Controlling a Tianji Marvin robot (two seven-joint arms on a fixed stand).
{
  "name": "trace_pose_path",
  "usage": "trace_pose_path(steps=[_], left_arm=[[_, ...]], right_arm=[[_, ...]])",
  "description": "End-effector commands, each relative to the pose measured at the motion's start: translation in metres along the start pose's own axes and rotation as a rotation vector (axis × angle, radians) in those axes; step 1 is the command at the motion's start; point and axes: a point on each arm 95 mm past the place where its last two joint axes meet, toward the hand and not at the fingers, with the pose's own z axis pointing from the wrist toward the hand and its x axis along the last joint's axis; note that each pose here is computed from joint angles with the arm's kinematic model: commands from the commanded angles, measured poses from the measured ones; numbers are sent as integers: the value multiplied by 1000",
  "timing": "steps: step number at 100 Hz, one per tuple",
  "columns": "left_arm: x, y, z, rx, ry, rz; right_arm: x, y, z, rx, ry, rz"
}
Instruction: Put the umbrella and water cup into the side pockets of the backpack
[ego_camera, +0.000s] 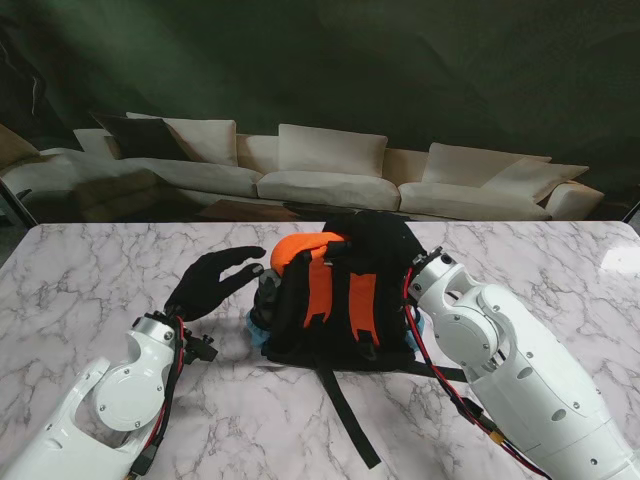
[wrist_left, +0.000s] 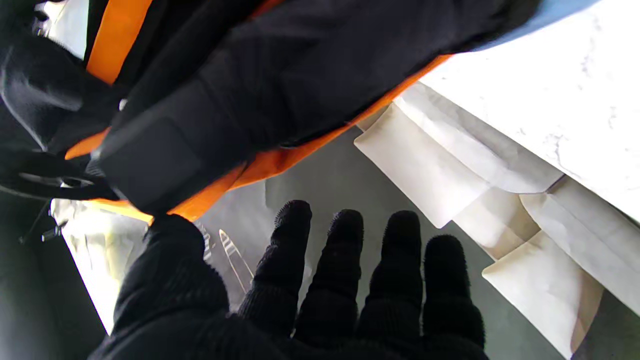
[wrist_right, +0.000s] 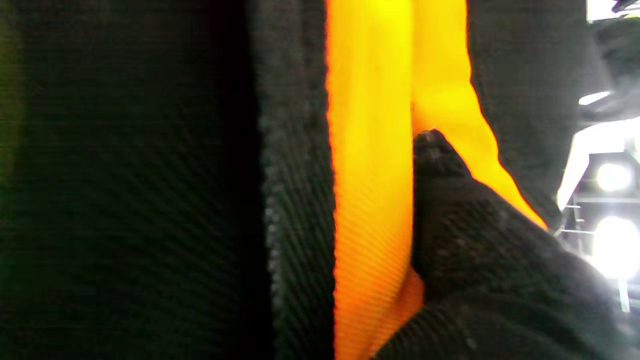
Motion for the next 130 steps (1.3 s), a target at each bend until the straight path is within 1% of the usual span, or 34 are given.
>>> trace_pose_path(steps=[1, 11, 18, 31, 42, 52, 57, 64, 72, 89, 99, 115, 125, 128, 130], left_arm=[[-9, 9, -1, -52, -25, 23], [-13, 10, -1, -46, -25, 34], [-17, 12, 0, -33, -30, 38], [-25, 14, 0, -40, -49, 40], [-29, 15, 0, -43, -59, 32], [-30, 15, 1, -38, -64, 30], [-31, 15, 1, -34, -66, 32], [-31, 14, 1, -34, -70, 30], [-31, 14, 0, -32, -73, 34], [-32, 12, 0, -25, -78, 39], [-32, 11, -1, -20, -81, 32], [-31, 11, -1, -10, -83, 29], [-32, 11, -1, -13, -84, 36], [-33, 11, -1, -13, -85, 37], [-33, 11, -1, -13, -85, 36]], right_arm=[[-11, -8, 0, 29, -43, 3], [-23, -17, -2, 54, -72, 0], [-29, -21, -3, 60, -85, 3], [-39, -25, -4, 71, -118, 12], [-43, -28, -6, 120, -140, 34], [-44, -25, -7, 131, -144, 47], [-42, -20, -7, 131, -143, 55], [-40, -13, -6, 121, -134, 90], [-38, -4, -4, 95, -122, 117], [-36, 15, -3, 32, -98, 106], [-38, 27, -4, -39, -77, 64], [-37, 45, -8, -137, -40, 81], [-36, 56, -17, -209, -48, 75], [-35, 59, -20, -235, -61, 75], [-34, 60, -23, -257, -84, 74]])
